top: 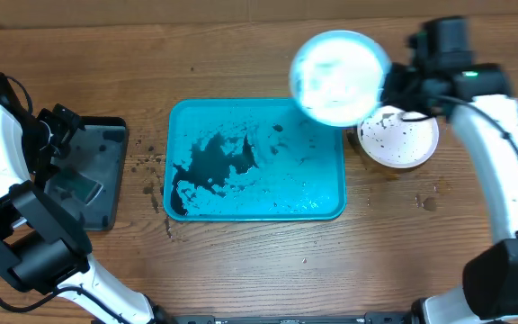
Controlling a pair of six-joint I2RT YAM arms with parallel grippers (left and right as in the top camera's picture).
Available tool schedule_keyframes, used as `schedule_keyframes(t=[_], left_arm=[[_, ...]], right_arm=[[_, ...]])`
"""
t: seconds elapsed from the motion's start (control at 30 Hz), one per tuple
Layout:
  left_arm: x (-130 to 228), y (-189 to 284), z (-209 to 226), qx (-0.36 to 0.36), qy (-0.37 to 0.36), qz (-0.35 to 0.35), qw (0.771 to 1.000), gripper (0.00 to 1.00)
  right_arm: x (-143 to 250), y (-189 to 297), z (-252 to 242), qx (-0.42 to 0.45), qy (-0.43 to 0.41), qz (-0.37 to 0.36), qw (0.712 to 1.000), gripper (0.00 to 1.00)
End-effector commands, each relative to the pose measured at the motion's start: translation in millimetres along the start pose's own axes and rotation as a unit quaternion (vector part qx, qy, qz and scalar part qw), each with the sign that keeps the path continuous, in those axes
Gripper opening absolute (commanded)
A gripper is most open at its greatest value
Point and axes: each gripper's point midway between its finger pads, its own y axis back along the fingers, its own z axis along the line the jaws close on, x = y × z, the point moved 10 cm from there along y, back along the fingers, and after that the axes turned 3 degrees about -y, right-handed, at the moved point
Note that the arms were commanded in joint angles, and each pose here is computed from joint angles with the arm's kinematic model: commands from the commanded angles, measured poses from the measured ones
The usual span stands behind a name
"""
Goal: Clean dirty plates on tray and stack at the side
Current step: 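Lower the light blue plate onto the stacked plates and release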
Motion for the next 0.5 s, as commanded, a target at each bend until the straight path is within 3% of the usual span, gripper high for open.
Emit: schedule_keyframes(t=[0.0,0.17,0.47], left_arm=[[-3.3,5.0,-1.3,0.007,-0.007,-0.006,1.0,1.0],[-3.3,5.0,-1.3,0.007,-0.007,-0.006,1.0,1.0],[-3.5,5.0,-1.1,0.007,-0.007,-0.007,1.0,1.0]], right_arm=[[-3.5,-8.0,-56.0,0.071,-0.069,0.017,0.995,0.04],[14.1,-35.9,-119.7,0.106,-0.139,0.037,0.984,0.04],[31.3,-67.0,-134.6,0.098,-0.168,0.028,0.981,0.04]])
